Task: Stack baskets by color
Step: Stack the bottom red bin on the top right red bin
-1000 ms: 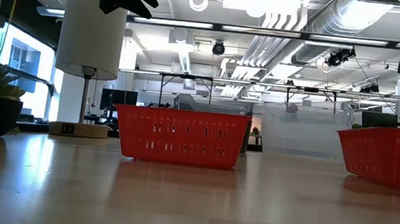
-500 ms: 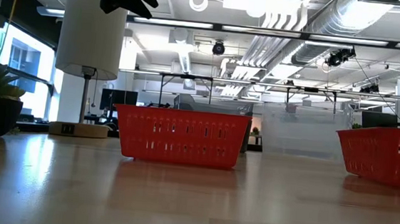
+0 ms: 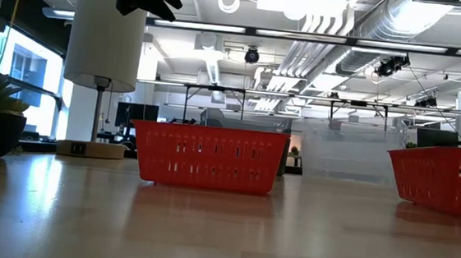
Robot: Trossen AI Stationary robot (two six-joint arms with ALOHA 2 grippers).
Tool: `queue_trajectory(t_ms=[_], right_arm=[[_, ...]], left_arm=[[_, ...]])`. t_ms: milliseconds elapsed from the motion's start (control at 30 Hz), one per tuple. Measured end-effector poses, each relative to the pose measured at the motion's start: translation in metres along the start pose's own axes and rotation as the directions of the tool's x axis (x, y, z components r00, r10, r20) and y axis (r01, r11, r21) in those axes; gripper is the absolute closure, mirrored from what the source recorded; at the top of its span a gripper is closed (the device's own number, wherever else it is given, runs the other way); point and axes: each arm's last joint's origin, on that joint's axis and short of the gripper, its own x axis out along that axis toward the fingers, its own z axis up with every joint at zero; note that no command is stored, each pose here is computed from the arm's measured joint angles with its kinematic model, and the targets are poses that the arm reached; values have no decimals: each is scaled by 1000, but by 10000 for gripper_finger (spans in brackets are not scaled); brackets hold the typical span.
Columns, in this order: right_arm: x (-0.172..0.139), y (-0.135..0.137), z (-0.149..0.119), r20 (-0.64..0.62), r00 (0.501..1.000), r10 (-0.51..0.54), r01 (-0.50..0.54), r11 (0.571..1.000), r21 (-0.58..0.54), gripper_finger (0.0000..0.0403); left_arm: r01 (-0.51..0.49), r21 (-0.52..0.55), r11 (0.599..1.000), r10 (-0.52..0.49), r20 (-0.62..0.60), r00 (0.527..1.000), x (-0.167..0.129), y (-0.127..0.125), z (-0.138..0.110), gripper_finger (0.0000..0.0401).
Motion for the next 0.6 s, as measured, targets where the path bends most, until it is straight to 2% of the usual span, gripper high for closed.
queue_trajectory(t_ms=[133, 267, 600], right_arm=[[-21, -5, 4, -7, 1000, -30, 30, 999, 16, 402], [-43, -8, 11, 0, 998, -68, 68, 998, -16, 402], [-89, -27, 36, 102, 977, -185, 191, 980, -55, 403]], left_arm=[[2, 13, 1000, -2, -2, 1000, 0, 0, 0, 239], [2, 15, 1000, -2, -2, 1000, 0, 0, 0, 239], [3, 15, 1000, -3, -3, 1000, 0, 0, 0, 239]])
